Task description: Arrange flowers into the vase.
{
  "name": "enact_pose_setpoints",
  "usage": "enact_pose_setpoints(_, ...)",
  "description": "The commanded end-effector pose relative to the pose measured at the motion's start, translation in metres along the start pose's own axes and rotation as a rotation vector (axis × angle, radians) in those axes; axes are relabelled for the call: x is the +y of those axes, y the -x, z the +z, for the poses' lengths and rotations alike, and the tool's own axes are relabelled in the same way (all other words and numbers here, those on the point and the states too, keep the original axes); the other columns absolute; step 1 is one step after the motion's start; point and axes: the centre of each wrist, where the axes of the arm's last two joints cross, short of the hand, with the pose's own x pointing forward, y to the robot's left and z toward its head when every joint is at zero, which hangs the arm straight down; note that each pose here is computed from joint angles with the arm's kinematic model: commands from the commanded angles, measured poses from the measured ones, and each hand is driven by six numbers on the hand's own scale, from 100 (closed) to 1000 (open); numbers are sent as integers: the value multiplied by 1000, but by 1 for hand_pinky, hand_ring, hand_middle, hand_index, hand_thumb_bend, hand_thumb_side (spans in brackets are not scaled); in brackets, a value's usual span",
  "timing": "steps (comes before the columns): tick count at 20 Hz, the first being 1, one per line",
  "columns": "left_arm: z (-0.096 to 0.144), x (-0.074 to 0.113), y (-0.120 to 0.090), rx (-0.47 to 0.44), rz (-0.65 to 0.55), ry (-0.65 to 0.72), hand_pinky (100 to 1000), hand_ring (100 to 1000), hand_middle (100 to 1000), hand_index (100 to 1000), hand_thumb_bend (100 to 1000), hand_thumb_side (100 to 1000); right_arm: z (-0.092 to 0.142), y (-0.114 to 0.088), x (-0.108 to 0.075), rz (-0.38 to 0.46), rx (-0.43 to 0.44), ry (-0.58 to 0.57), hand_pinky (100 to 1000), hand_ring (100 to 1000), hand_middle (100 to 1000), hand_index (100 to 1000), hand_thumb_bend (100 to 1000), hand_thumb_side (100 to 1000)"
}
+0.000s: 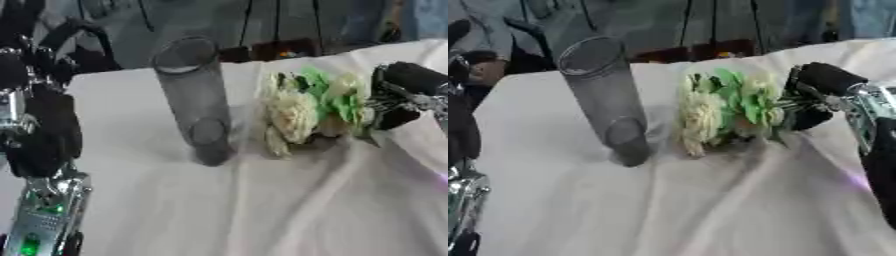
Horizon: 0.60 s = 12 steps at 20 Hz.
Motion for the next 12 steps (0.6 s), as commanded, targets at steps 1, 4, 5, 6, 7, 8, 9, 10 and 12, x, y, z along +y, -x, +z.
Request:
enact_pose_setpoints(1, -6, 2, -4, -25, -4, 1, 653, 828, 934, 1000, 100, 1000, -4, 0, -29, -7, 4, 96, 100, 100, 100, 100, 662, 473)
enact_pose_setpoints(4, -6, 2, -4, -25, -3, 1, 654, 828, 934, 1000, 100, 1000, -7, -3, -39, -42, 12, 149, 100, 100, 100, 100, 680, 483)
enact_pose_setpoints(5, -6, 2, -4, -26, -3, 1, 654, 828, 934, 1000, 100, 1000, -7, -4, -41, -52, 13, 156, 100, 100, 100, 100, 680, 483)
enact_pose_setpoints(6, -6, 2, -4, -26, -3, 1, 654, 828, 934, 1000, 100, 1000, -7, -5, -43, -62, 13, 159, 100, 100, 100, 100, 680, 483)
enact_pose_setpoints(7, -6, 2, -4, -26, -3, 1, 654, 828, 934, 1000, 100, 1000, -7, -5, -44, -71, 12, 161, 100, 100, 100, 100, 680, 483)
enact_pose_setpoints(8, -6, 2, -4, -26, -3, 1, 654, 828, 934, 1000, 100, 1000, -7, -5, -46, -79, 12, 161, 100, 100, 100, 100, 680, 483)
enact_pose_setpoints(9, -6, 2, -4, -25, -3, 1, 655, 829, 935, 1000, 100, 1000, -8, -6, -48, -88, 11, 166, 100, 100, 100, 100, 669, 529)
enact_pose_setpoints(10, -6, 1, -4, -25, -1, 2, 655, 829, 935, 1000, 100, 1000, -12, -9, -55, -102, 8, 202, 100, 100, 100, 100, 669, 529)
enact_pose_setpoints(12, -6, 2, -4, -26, -1, 2, 655, 830, 935, 1000, 100, 1000, -18, -18, -67, -133, 5, 275, 100, 100, 100, 100, 662, 550)
